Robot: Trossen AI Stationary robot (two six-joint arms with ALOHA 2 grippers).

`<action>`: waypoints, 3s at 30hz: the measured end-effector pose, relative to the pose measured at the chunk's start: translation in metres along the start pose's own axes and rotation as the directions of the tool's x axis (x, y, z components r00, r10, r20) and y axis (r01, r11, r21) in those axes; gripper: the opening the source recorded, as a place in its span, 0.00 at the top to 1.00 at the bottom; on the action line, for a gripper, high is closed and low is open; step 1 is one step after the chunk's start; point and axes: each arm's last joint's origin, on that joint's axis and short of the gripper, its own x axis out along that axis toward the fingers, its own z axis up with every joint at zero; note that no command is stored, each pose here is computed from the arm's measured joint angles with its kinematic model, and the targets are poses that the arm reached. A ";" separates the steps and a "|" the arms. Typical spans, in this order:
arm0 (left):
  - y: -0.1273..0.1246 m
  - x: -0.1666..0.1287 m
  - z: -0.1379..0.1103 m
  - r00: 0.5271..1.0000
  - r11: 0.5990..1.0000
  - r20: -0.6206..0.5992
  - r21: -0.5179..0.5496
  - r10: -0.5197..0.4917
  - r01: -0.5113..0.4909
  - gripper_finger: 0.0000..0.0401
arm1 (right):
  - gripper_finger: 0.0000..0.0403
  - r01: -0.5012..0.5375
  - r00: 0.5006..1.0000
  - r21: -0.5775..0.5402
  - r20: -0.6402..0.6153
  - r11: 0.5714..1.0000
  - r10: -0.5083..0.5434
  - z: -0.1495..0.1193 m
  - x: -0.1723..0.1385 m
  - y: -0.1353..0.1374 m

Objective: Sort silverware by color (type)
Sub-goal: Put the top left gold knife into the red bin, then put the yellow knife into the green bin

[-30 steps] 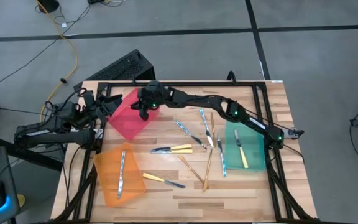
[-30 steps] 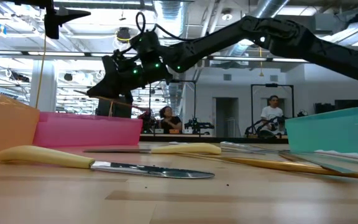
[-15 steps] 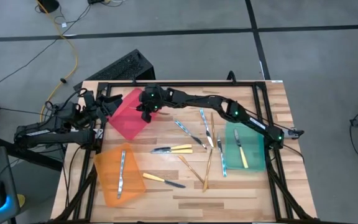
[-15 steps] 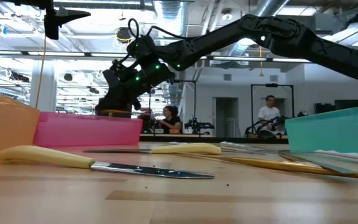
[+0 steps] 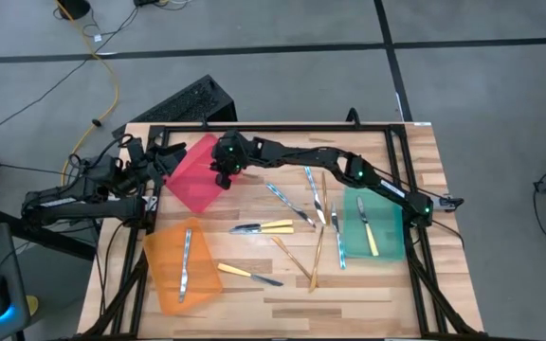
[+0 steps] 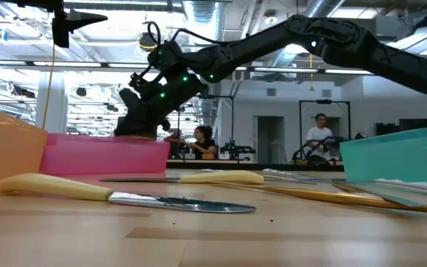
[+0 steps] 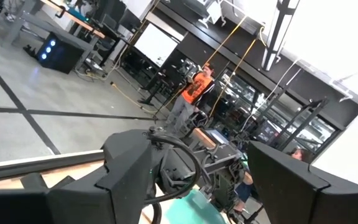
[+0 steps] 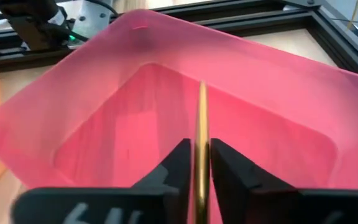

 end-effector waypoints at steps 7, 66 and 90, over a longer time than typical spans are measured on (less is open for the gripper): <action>0.001 0.000 -0.001 1.000 1.000 -0.006 0.003 0.005 -0.005 0.38 | 0.63 0.000 1.000 0.001 -0.004 1.000 0.000 0.000 0.000 0.000; 0.005 -0.001 -0.009 0.993 0.999 -0.120 0.039 0.014 -0.009 0.38 | 0.62 0.234 0.917 0.077 -0.349 0.969 -0.194 -0.021 -0.379 0.184; 0.006 -0.001 -0.009 0.995 0.998 -0.091 0.043 0.049 -0.046 0.38 | 0.62 0.045 0.991 -0.140 -0.122 0.989 -0.062 -0.127 -0.184 0.156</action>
